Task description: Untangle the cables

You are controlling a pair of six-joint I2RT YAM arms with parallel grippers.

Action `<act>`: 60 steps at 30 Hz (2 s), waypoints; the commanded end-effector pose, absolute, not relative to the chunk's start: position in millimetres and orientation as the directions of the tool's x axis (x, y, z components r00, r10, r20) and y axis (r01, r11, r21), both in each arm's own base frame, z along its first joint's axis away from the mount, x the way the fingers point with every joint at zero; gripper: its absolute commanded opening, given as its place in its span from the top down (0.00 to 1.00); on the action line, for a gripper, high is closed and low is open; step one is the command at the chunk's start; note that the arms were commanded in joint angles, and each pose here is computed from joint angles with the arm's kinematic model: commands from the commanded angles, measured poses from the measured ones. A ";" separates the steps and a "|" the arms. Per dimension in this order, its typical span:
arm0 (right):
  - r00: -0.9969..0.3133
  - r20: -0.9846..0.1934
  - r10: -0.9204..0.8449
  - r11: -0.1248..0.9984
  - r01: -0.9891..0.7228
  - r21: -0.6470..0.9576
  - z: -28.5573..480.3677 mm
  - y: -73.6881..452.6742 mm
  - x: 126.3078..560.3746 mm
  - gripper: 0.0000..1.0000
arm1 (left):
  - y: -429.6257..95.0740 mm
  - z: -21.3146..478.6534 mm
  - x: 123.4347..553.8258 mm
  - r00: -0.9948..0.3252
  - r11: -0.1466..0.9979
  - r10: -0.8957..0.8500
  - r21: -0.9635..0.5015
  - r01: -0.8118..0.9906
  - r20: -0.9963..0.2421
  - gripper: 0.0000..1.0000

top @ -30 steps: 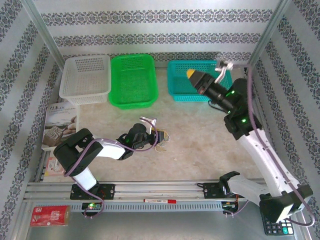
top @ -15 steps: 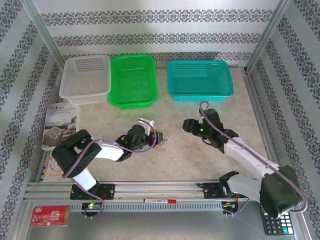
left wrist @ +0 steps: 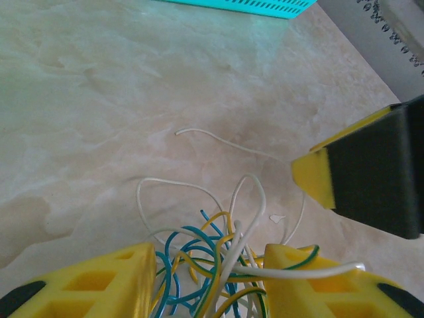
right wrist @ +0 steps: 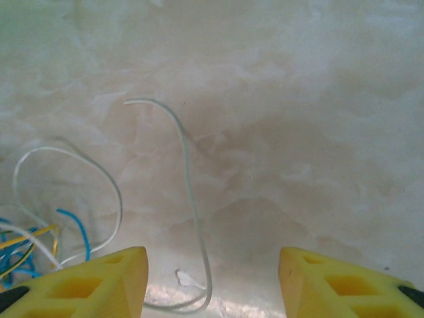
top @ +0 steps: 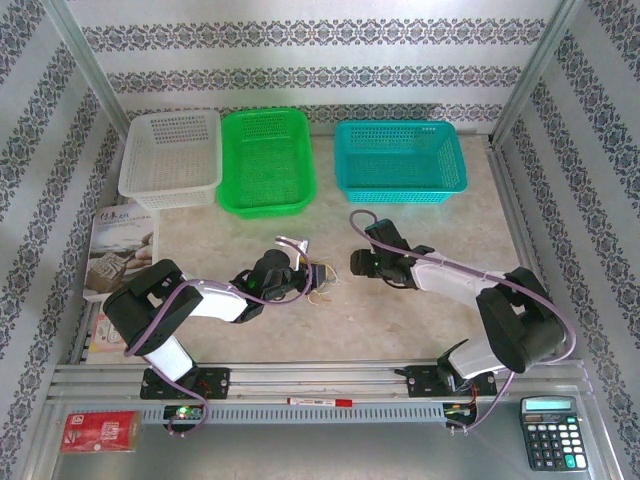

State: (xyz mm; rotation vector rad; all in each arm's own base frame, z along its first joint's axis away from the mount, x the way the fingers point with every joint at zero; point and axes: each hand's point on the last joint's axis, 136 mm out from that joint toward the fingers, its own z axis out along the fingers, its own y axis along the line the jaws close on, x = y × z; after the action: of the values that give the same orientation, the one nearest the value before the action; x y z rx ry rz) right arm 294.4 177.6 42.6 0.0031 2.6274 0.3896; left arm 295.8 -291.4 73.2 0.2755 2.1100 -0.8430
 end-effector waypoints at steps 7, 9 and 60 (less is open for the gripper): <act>-0.883 -0.468 0.038 0.970 -0.080 0.230 26.9 187.9 314.9 0.68 | -291.1 81.1 295.0 -0.619 0.750 -0.111 -0.475 0.461 -0.777 0.54; -0.887 -0.460 0.030 0.967 -0.091 0.240 26.3 191.9 315.6 0.88 | -291.2 80.7 294.8 -0.620 0.749 -0.112 -0.476 0.461 -0.777 0.54; -0.408 -0.783 0.469 0.571 -0.536 0.621 435.4 211.6 286.6 1.00 | -294.9 190.4 265.4 -0.486 0.630 -0.050 -0.405 0.662 -0.872 0.20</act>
State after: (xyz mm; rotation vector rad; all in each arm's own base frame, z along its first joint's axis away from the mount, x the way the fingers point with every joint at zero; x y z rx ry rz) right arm 292.1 201.6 419.8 -0.0259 1.7238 1.0432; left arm 268.3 -286.2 187.9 0.3967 1.8903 -0.9583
